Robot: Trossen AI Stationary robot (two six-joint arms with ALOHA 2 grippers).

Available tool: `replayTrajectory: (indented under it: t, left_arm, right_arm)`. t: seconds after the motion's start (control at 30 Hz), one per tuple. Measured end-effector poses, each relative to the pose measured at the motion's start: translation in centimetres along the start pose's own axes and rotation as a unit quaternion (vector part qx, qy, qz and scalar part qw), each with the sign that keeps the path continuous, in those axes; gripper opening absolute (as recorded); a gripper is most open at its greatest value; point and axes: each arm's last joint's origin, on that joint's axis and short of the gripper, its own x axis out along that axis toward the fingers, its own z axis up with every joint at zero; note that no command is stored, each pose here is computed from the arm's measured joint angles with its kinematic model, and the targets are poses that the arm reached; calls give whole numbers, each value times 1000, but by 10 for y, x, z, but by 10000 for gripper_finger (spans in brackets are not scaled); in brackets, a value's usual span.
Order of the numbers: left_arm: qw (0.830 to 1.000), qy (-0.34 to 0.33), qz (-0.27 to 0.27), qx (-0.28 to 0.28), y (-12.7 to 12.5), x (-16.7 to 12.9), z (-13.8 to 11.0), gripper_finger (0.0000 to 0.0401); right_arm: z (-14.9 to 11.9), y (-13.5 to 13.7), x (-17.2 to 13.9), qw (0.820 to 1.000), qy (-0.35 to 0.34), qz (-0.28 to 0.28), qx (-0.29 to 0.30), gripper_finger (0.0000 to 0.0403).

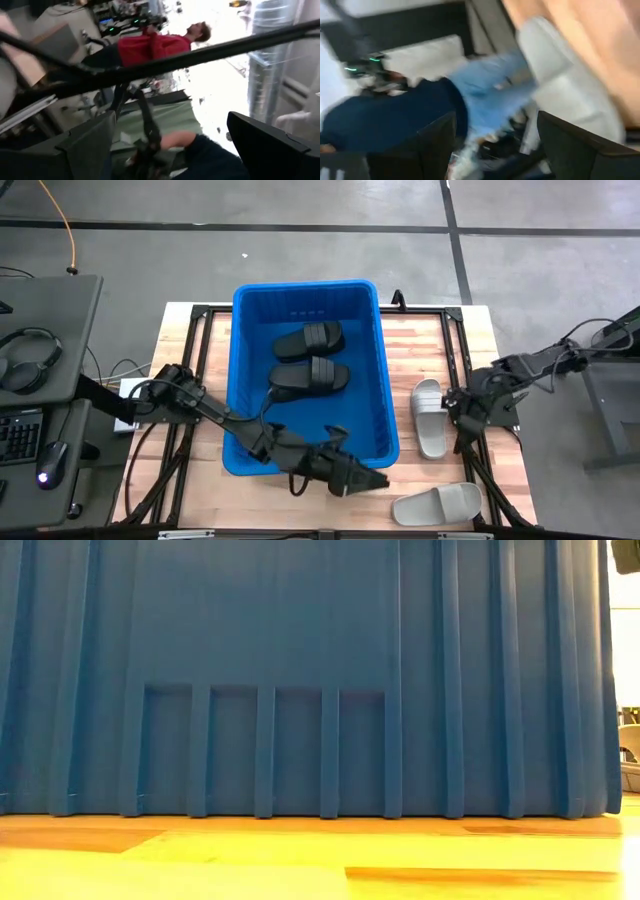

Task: Pick and place slides into bin
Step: Put the gray slide into the blue container

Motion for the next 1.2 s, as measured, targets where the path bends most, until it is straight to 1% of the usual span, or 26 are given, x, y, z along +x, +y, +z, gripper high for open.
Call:
replayTrajectory:
  t: [0.07, 0.17, 0.3, 0.4, 0.47, 0.53, 0.6, 0.73, 0.87, 0.97, 1.03, 1.1, 1.2]
  left_arm:
    - [1000, 1, -12, -3, -1, 1, 6, 372]
    - [1000, 0, -13, -3, 0, 2, 11, 372]
    - [999, -5, -41, -10, -4, 3, 15, 372]
    - [998, -13, -51, -14, -5, 4, 21, 372]
    - [998, -22, -58, -28, -5, 5, 27, 372]
    - [996, -33, -77, -43, -8, 5, 33, 372]
    - [992, -39, -106, -48, -12, 5, 40, 372]
    - [987, -5, -156, -37, -16, 6, 52, 372]
    - [984, 44, -170, -25, -13, 7, 64, 372]
    - [980, 88, -176, -26, -10, 8, 73, 372]
    - [978, 110, -179, -19, -7, 9, 81, 372]
    - [974, 130, -186, -10, -6, 9, 89, 372]
    - [965, 153, -212, 2, -7, 8, 100, 372]
  right_arm:
    - [4, -2, 7, 999, 19, -27, 5, 268]
    - [10, -1, 16, 998, 36, -48, 7, 267]
    - [15, -2, 30, 995, 59, -82, 15, 266]
    - [16, -4, 40, 989, 77, -117, 54, 268]
    - [15, -5, 48, 983, 89, -138, 76, 268]
    - [15, -7, 55, 978, 94, -159, 96, 266]
    - [15, -8, 62, 973, 87, -180, 115, 266]
    - [19, -6, 78, 970, 72, -190, 133, 268]
    - [24, -6, 93, 967, 25, -196, 162, 266]
    - [24, -12, 101, 953, 15, -232, 196, 266]
    - [23, -14, 109, 946, 15, -244, 214, 267]
    - [22, -14, 117, 942, 13, -243, 232, 268]
    - [22, -11, 131, 944, -6, -221, 247, 267]
